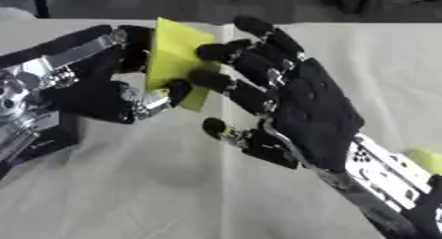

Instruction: Pick up the objects with one hand, pass them to the other hand, and then place them into the box on the other side of the table.

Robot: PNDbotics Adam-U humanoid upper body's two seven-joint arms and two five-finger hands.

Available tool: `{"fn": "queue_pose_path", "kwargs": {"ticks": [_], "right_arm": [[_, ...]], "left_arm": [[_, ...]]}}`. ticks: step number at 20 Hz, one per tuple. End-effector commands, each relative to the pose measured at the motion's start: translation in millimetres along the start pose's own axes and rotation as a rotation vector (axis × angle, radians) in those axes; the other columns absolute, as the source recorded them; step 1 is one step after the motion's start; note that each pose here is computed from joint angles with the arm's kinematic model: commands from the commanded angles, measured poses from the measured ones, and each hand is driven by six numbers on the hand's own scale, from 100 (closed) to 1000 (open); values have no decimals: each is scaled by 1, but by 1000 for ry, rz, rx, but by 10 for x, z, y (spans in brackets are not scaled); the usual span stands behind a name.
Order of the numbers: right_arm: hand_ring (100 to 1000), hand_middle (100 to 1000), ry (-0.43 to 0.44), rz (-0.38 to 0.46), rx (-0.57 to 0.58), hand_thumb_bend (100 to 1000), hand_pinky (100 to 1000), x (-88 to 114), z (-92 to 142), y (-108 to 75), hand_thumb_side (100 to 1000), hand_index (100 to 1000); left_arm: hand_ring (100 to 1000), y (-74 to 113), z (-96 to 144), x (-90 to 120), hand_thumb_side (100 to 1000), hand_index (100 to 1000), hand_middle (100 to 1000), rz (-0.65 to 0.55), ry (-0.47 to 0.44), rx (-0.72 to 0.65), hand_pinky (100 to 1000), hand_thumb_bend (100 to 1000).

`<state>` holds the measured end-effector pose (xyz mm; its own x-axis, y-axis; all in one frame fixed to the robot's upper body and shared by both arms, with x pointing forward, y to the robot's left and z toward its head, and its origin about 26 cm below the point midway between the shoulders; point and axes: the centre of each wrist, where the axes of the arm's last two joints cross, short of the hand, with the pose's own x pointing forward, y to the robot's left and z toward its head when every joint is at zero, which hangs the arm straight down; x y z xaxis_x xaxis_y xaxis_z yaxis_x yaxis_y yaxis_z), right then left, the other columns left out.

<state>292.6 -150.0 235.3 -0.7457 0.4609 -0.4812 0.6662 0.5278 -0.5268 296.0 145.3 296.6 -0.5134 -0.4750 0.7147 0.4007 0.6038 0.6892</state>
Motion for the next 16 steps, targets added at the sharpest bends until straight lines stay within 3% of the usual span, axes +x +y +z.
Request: {"fn": "queue_pose_path", "kwargs": {"ticks": [1,8,12,13,14,16], "right_arm": [[738,774,-17,39,35,656,872,-42,29,-58,100,754],[775,815,-18,58,75,657,883,-80,95,-85,100,779],[781,818,-10,76,94,642,889,-142,162,-132,100,783],[781,819,-4,80,100,585,889,-163,181,-148,100,785],[782,820,7,84,107,628,890,-187,203,-167,100,785],[785,823,30,94,120,616,892,-240,242,-210,100,791]], "left_arm": [[496,160,80,15,333,288,304,-4,4,80,776,100],[492,278,204,-162,339,289,302,19,58,183,775,100],[494,430,364,-328,342,298,308,11,135,309,774,100],[496,472,407,-370,337,303,313,5,157,343,776,100],[497,516,448,-420,333,301,311,-6,181,379,776,100],[499,601,508,-535,323,302,312,-12,226,440,776,100]]}}
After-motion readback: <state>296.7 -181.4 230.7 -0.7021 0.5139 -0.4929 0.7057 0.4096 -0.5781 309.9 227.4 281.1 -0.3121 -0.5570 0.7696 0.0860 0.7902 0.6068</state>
